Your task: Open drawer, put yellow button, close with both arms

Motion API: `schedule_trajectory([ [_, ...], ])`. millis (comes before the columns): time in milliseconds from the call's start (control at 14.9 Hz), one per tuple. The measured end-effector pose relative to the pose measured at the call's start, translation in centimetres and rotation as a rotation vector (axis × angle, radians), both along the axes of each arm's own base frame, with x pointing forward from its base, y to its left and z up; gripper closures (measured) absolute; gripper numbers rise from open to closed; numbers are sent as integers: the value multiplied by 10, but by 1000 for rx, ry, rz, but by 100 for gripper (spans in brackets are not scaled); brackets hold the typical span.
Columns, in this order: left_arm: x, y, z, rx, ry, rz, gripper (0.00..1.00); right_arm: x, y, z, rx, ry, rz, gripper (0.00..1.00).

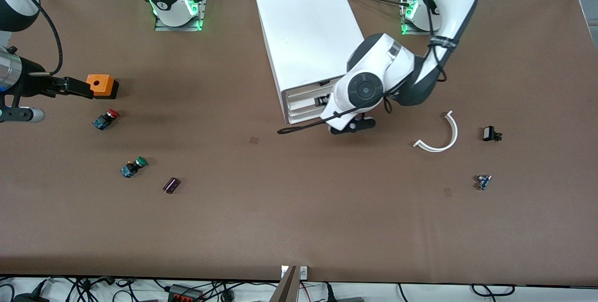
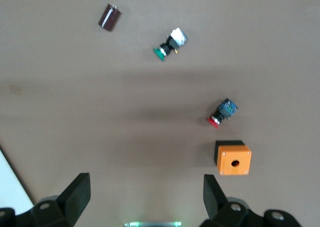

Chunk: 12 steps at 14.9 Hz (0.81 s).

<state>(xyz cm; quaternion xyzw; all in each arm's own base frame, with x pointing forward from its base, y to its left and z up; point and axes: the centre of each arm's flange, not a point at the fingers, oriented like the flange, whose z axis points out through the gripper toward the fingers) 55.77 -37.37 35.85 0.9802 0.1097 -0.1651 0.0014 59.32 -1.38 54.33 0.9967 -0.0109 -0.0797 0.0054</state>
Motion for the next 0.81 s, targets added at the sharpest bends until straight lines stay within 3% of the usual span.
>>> schedule_trajectory([
  [135,29,35,16,63,-91,11,0,6,2,4,-1,-52,4,0],
  [404,74,107,33,178,-205,-2,0,11,7,11,-2,-97,13,0],
  [673,111,186,62,140,-241,-95,0,22,5,4,-5,-138,10,0],
  [808,113,219,82,140,-196,-140,0,22,3,4,-5,-137,6,0],
])
